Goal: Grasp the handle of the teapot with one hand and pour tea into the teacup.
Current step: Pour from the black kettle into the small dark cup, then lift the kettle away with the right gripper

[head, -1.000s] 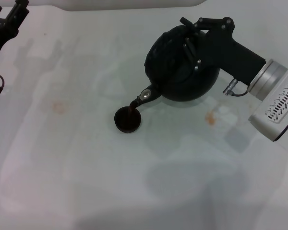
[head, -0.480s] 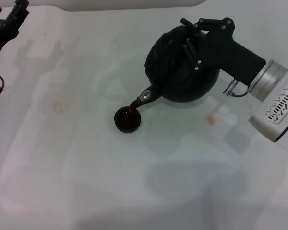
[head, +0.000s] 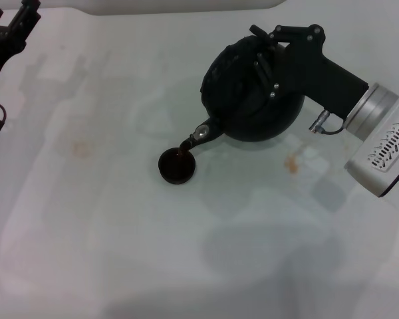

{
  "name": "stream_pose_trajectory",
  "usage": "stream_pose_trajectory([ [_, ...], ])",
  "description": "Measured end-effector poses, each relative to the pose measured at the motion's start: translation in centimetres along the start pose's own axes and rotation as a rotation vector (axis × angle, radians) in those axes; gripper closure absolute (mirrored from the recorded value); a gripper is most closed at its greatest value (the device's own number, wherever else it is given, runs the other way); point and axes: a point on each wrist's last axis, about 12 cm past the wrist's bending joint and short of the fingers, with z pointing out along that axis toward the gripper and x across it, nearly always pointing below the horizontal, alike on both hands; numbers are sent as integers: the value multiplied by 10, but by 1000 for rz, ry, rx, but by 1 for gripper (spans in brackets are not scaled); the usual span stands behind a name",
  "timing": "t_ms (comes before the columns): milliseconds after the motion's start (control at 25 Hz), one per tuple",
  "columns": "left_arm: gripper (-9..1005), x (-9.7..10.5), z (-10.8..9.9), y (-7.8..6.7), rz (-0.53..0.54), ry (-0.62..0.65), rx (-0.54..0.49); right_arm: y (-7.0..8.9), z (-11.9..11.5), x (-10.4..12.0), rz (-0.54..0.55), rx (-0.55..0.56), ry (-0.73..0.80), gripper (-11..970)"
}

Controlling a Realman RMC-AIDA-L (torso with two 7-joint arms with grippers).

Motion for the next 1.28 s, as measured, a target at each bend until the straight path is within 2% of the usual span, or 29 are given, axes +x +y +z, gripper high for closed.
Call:
stream_pose_trajectory([
  [880,116,0,0,0,0,0,-1,-1,-1,1,4,5,4,815],
  [1000,116,0,0,0,0,1,-2,-2,-2,1,31,15,4,812],
  [1120,116,0,0,0,0,3,-3,-4,-5,0,125,21,-14,809],
  [1280,116,0,0,1,1,3,-3,-4,-6,0,188,24,-17,805],
])
